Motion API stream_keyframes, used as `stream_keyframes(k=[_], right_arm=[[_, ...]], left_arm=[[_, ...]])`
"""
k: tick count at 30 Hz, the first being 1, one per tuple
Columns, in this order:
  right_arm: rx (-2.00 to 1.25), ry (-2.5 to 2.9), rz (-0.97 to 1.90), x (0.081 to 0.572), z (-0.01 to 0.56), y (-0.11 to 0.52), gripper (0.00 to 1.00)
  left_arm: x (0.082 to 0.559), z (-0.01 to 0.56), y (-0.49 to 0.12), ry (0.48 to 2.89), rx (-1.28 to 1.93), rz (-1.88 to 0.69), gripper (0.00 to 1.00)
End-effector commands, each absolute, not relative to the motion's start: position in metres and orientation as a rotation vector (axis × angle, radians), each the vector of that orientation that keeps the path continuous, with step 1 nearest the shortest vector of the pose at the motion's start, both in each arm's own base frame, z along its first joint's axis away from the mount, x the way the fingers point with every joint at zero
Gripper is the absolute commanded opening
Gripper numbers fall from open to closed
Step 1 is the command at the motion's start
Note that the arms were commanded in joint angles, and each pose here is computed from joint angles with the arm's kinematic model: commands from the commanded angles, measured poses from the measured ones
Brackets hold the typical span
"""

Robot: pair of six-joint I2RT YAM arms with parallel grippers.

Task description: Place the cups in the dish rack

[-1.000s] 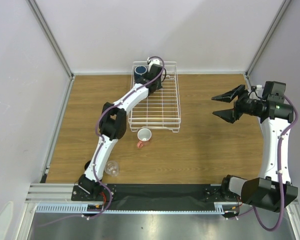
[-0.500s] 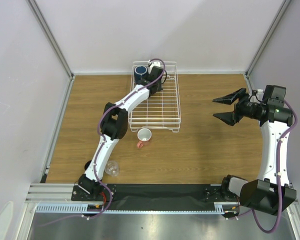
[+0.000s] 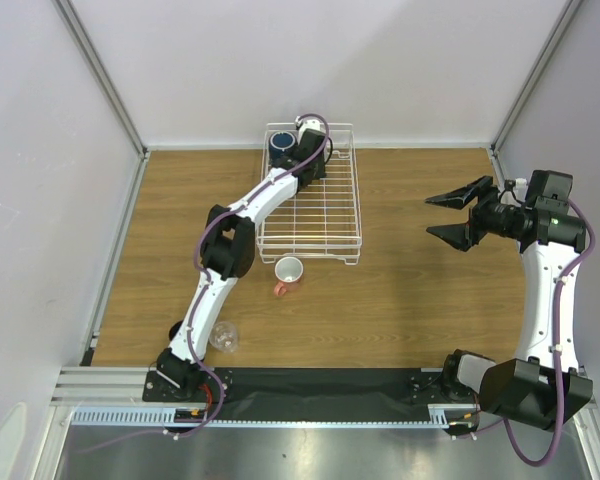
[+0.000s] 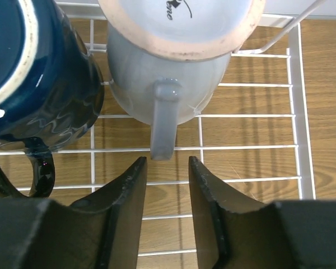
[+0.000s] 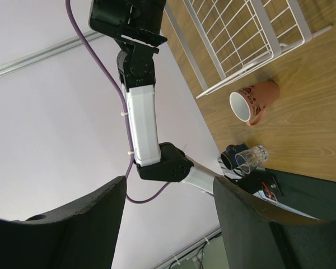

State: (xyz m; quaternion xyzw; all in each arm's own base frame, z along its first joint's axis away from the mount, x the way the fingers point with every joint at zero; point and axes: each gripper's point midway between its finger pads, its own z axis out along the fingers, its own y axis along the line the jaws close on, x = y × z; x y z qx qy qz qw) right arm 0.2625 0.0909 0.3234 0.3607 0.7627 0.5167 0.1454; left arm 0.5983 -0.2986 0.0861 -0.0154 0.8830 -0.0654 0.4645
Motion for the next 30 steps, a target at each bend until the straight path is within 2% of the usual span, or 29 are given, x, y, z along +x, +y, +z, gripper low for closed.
stream_keyframes(k=[1,6,14,25,30], right_arm=[[0.985,2.173,1.510,0.259,0.334,0.093,0.69],[0.972,2.173,1.521,0.259,0.337,0.096,0.69],[0.916,2.183,1.537,0.257,0.344,0.104,0.69],[0.864,2.195,1.573,0.250,0.355,0.116,0.69],[0.828,2.206,1.529,0.242,0.352,0.119,0.68]], left_arm=[[0.607,0.120,-0.303,2.104,-0.048,-0.231,0.41],[0.599,0.130,-0.303,2.105,-0.030,-0.259,0.52],[0.583,0.146,-0.308,2.094,0.027,-0.275,0.64],[0.539,0.183,-0.305,2.090,0.062,-0.345,0.67],[0.508,0.228,-0.296,2.041,0.025,-0.433,0.69]])
